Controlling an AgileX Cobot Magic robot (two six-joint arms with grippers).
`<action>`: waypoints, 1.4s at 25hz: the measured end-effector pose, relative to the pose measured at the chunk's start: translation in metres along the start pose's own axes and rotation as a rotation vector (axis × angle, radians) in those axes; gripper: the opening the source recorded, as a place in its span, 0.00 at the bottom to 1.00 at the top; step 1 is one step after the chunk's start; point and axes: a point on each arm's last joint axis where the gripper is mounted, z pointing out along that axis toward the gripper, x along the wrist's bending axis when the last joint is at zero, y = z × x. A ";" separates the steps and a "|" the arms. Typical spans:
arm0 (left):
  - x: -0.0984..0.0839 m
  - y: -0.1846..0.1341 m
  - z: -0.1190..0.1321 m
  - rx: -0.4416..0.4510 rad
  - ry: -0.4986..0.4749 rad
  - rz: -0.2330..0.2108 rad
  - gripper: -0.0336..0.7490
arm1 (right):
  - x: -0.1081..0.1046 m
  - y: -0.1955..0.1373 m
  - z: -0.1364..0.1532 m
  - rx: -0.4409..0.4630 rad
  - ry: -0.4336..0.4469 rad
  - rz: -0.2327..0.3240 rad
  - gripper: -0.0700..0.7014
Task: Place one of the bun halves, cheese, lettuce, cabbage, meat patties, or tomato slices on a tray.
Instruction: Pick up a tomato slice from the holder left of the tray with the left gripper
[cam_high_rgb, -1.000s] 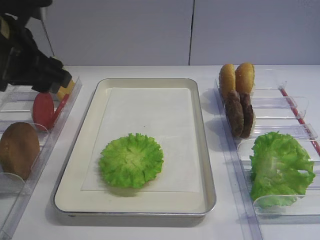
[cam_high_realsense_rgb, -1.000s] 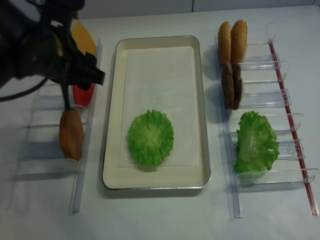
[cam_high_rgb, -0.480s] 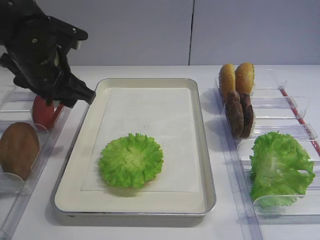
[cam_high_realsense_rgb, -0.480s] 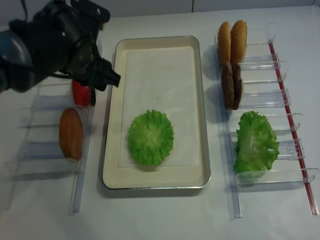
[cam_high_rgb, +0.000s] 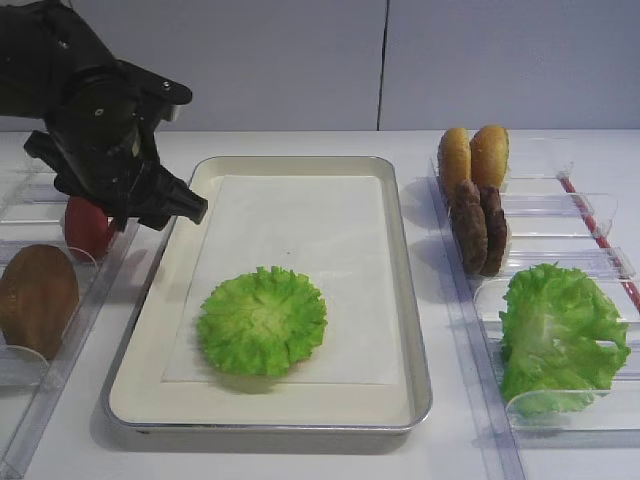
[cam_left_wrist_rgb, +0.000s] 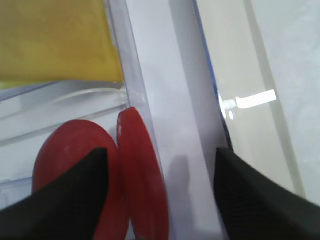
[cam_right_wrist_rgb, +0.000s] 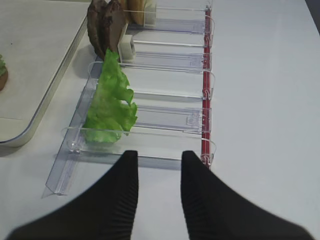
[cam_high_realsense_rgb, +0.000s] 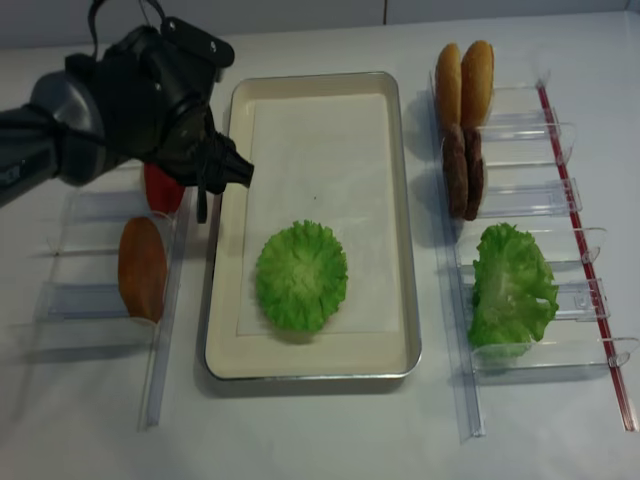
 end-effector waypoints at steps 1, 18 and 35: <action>0.000 0.000 0.000 -0.001 0.000 0.000 0.60 | 0.000 0.000 0.000 0.000 0.000 0.000 0.41; 0.003 0.000 0.000 0.001 0.031 -0.019 0.10 | 0.000 0.000 0.000 0.000 0.000 0.000 0.41; 0.031 -0.005 -0.139 -0.245 -0.078 -0.146 0.10 | 0.000 0.000 0.000 0.000 0.002 0.001 0.41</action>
